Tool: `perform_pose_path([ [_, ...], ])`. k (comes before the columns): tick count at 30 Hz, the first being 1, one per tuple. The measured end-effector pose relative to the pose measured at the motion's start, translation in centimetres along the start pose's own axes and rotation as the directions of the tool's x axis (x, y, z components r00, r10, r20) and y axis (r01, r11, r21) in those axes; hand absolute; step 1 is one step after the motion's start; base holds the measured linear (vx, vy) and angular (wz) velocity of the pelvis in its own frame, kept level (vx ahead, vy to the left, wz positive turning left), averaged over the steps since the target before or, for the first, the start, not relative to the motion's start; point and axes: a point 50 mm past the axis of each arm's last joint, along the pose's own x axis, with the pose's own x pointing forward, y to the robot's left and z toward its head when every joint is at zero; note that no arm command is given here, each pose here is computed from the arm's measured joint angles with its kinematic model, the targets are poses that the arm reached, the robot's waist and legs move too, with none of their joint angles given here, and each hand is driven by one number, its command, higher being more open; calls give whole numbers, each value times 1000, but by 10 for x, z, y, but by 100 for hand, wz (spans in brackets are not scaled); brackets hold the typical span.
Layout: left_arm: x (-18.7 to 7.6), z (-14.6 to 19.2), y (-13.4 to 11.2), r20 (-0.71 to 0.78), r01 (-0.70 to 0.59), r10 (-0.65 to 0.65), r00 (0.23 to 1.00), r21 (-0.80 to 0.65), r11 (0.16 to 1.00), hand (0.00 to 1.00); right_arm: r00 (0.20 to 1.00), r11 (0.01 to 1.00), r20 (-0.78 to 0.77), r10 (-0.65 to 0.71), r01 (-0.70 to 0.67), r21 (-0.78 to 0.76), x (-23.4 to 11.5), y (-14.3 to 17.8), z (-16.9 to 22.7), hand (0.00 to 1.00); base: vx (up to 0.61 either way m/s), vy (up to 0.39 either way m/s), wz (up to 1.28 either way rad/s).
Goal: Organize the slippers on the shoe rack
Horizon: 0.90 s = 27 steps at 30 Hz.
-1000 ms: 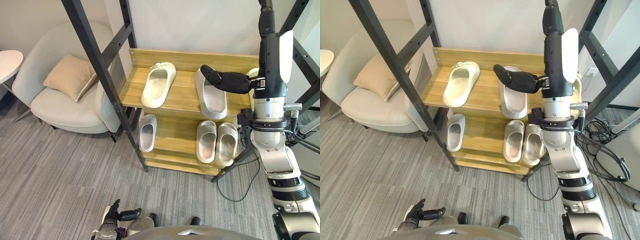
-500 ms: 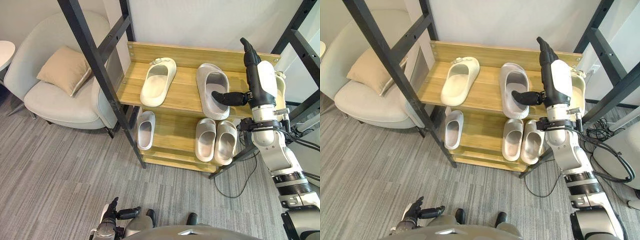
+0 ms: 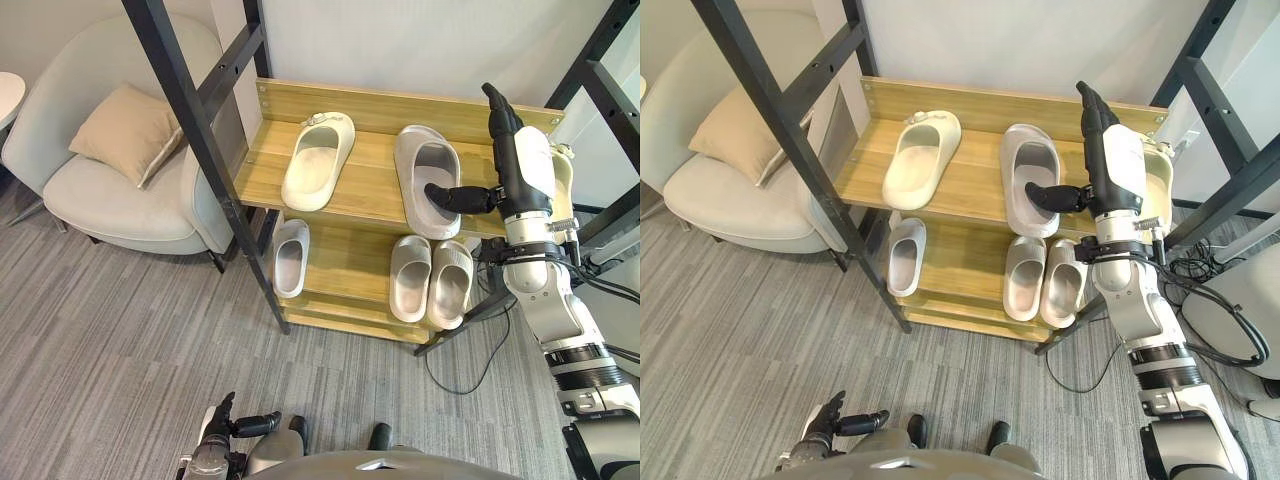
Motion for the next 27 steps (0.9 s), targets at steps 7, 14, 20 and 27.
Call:
perform_pose_path([
  [7, 0, 0, 1, 3, -2, 2, 1000, -3, 1000, 100, 999, 999, -6, 35, -34, 41, 16, 8, 2, 0, 0, 0, 0],
  [14, 0, 3, 2, 16, -6, 6, 1000, -20, 1000, 100, 999, 994, 6, 50, -50, 93, 29, 10, 8, 0, 0, 0, 1],
  [20, 1, 5, 3, 21, -8, 8, 1000, -21, 1000, 100, 999, 992, 23, 47, -50, 119, 30, 9, 11, 0, 0, 0, 1],
  [27, 1, 5, 3, 22, -9, 10, 1000, -21, 1000, 100, 997, 984, 60, 56, -65, 164, 31, 7, 21, 0, 0, 0, 0],
])
